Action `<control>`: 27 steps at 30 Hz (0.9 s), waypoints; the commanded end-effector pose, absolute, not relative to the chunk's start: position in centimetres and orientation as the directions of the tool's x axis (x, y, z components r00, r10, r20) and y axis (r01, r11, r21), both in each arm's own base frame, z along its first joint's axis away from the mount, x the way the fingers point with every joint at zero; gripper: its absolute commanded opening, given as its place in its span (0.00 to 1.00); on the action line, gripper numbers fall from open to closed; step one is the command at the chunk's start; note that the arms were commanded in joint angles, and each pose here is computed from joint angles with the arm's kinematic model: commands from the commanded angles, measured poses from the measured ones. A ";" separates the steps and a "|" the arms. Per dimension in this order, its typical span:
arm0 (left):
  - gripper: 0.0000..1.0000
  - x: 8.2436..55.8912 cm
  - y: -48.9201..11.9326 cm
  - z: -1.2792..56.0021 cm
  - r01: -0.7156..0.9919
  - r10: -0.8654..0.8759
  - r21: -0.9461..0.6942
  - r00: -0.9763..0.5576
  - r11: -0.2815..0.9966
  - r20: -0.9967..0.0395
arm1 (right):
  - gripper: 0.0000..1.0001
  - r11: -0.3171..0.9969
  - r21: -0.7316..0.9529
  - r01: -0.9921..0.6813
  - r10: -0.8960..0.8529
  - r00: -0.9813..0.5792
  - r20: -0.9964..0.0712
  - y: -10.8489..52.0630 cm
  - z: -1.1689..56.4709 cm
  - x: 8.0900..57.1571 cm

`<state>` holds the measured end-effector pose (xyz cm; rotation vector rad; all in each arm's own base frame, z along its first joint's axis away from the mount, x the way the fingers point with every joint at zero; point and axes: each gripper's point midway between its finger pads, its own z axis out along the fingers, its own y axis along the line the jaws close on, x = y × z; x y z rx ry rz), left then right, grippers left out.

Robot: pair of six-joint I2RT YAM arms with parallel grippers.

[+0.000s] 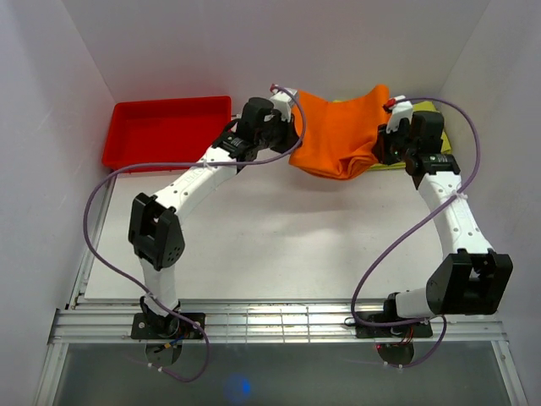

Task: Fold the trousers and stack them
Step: Neatly place the folded trousers to the corner

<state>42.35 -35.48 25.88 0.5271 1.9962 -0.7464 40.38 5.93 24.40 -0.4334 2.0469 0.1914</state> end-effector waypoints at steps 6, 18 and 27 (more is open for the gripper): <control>0.00 49.5 -42.7 35.0 0.813 -0.157 -0.118 -0.033 0.570 -0.987 | 0.08 0.958 -0.263 -0.111 -0.274 -0.090 -0.958 -4.3 36.1 50.7; 0.00 56.4 -49.1 26.7 0.843 -0.386 -0.115 0.116 0.525 -0.915 | 0.08 0.940 -0.329 0.084 -0.319 -0.113 -0.941 -14.5 31.1 55.9; 0.00 56.6 -50.9 19.5 0.852 -0.372 -0.132 0.078 0.507 -0.925 | 0.08 0.912 -0.375 0.166 -0.340 -0.201 -0.918 -19.9 25.4 56.2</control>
